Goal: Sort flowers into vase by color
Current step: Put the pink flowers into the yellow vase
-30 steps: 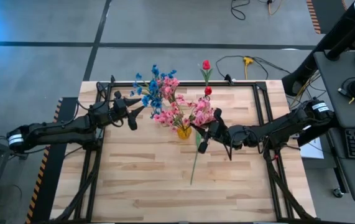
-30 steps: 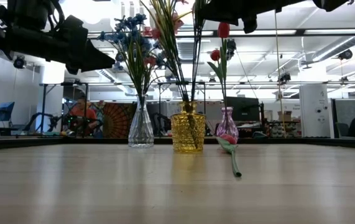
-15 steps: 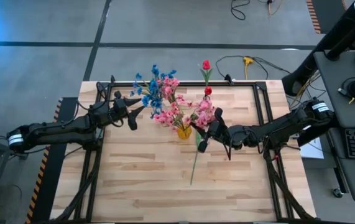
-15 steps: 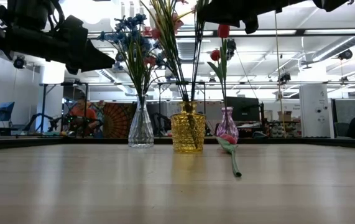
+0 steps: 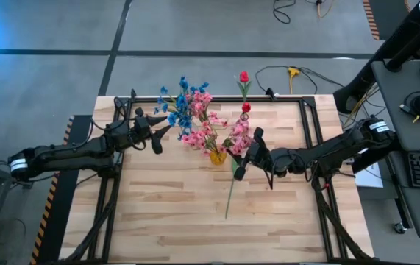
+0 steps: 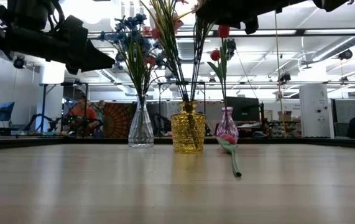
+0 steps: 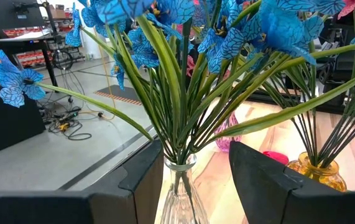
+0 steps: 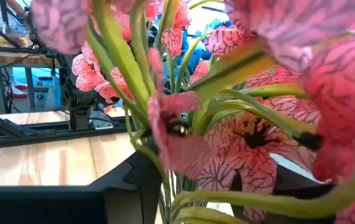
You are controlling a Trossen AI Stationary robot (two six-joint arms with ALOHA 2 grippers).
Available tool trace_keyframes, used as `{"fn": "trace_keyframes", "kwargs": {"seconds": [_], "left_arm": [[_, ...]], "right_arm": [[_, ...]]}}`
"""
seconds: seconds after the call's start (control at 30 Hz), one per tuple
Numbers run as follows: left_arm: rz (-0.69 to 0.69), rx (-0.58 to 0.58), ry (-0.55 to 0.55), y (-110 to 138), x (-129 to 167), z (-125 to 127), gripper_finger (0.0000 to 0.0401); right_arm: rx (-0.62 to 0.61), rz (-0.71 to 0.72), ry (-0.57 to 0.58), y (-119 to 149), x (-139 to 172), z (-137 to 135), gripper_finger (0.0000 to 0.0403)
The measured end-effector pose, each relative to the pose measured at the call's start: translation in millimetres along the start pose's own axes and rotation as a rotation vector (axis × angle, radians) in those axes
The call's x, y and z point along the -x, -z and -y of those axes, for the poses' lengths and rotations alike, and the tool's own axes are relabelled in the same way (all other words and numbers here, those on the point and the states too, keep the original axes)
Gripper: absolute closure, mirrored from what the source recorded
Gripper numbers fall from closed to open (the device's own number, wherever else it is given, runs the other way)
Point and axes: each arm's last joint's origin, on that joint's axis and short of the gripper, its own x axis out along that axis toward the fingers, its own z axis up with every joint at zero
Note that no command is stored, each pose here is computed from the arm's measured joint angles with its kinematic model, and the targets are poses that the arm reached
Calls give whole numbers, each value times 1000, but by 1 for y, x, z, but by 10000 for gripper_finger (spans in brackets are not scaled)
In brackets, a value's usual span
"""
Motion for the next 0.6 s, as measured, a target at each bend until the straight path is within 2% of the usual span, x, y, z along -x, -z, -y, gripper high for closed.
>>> {"fn": "trace_keyframes", "kwargs": {"seconds": [0.3,0.6], "left_arm": [[0,0,0,0,0,0,234],[0,0,0,0,0,0,234]], "right_arm": [[-17,-9,3,-7,6,5,234],[-86,-54,0,-13,17,14,210]]}}
